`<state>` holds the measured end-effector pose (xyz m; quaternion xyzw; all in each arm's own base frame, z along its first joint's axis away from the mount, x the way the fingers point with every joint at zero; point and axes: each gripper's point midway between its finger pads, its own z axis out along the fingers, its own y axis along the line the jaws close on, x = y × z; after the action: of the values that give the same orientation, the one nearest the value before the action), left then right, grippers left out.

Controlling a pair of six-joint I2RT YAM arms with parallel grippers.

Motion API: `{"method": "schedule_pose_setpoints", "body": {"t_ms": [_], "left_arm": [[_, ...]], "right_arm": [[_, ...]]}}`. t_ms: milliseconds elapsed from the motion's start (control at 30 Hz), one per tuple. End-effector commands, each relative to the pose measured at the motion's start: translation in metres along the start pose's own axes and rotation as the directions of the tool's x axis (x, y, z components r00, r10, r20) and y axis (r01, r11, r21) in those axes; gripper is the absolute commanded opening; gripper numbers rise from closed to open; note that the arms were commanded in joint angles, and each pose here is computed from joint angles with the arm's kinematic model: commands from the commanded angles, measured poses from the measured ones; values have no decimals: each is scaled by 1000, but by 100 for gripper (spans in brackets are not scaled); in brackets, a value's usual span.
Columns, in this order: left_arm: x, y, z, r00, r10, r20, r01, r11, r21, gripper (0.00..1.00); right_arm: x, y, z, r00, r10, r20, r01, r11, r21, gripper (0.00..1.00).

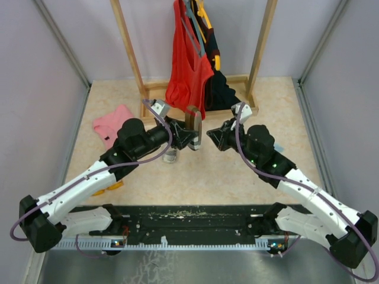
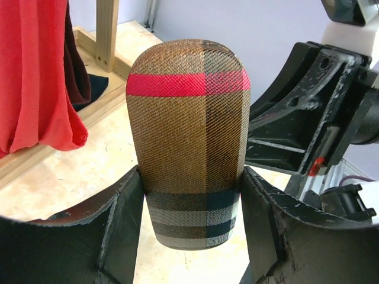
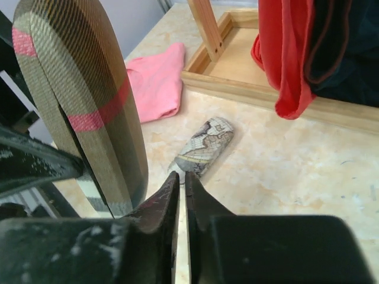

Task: Organize the sunglasses
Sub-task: Open the sunglasses case at the center of the board.

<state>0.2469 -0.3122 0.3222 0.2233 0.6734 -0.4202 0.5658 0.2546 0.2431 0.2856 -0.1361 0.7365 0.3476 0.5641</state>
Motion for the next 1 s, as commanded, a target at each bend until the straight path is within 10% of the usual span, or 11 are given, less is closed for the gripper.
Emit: {"method": "schedule_pose_setpoints", "body": {"t_ms": [0,300,600,967], "left_arm": [[-24,-21,-14,995,40,87,-48,995,87,0],[-50,-90,-62,964,56,259,-165,891,423,0],[-54,-136,-91,957,55,286,-238,716,656,0],[-52,-141,-87,956,70,285,-255,680,688,0]], "right_arm": [[-46,16,-27,986,-58,158,66,997,-43,21],[-60,97,-92,940,-136,314,276,843,-462,84],[-68,134,-113,911,-150,384,373,694,-615,89],[-64,144,-110,908,-135,396,383,648,-658,90]]}}
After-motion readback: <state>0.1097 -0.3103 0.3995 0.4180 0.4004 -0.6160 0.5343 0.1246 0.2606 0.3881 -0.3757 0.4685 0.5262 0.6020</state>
